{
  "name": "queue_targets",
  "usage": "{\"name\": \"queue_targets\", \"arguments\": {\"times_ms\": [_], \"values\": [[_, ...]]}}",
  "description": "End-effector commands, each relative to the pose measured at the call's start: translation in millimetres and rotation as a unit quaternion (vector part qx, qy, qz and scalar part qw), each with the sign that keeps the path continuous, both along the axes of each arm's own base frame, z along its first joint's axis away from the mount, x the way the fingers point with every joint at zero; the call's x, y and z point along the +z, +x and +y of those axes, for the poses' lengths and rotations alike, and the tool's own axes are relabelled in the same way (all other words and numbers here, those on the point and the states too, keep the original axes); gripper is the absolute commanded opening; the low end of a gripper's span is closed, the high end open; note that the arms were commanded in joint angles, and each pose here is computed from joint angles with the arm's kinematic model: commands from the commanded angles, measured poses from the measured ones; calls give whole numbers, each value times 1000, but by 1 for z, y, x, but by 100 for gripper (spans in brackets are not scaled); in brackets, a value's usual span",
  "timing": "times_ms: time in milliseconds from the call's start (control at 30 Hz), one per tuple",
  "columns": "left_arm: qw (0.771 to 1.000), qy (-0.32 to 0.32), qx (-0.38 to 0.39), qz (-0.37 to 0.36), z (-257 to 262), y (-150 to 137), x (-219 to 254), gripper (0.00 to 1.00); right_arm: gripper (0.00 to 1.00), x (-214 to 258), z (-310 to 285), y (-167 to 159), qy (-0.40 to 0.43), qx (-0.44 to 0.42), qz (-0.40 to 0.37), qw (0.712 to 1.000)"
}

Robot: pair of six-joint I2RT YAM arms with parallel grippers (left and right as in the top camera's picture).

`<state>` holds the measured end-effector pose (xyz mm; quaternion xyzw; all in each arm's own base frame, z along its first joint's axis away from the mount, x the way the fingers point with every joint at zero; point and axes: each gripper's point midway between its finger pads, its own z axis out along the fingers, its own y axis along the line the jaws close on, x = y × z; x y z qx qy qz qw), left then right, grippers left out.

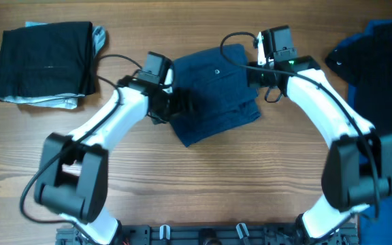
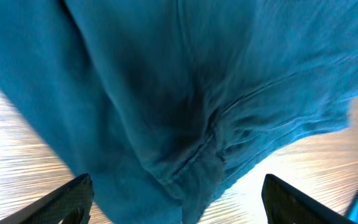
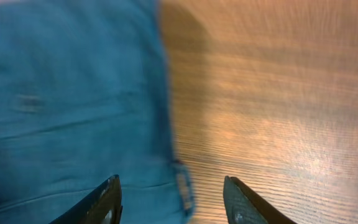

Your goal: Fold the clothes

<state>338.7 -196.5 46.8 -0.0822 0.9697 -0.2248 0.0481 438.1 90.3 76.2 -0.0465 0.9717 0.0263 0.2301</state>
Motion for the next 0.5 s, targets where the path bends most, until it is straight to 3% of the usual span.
{"name": "queue_targets", "arguments": {"times_ms": [0, 67, 200, 467], "values": [[1000, -6, -5, 14, -8, -3, -12, 88, 64, -6, -10, 4, 27, 11, 8, 1000], [1000, -7, -11, 11, -12, -3, -13, 88, 69, -5, -15, 5, 47, 17, 10, 999], [1000, -8, -6, 14, -16, -5, -13, 85, 68, -5, -4, -3, 121, 88, 23, 988], [1000, -13, -3, 8, -19, -2, -12, 80, 64, -47, 9, -13, 156, 134, 69, 976]]}}
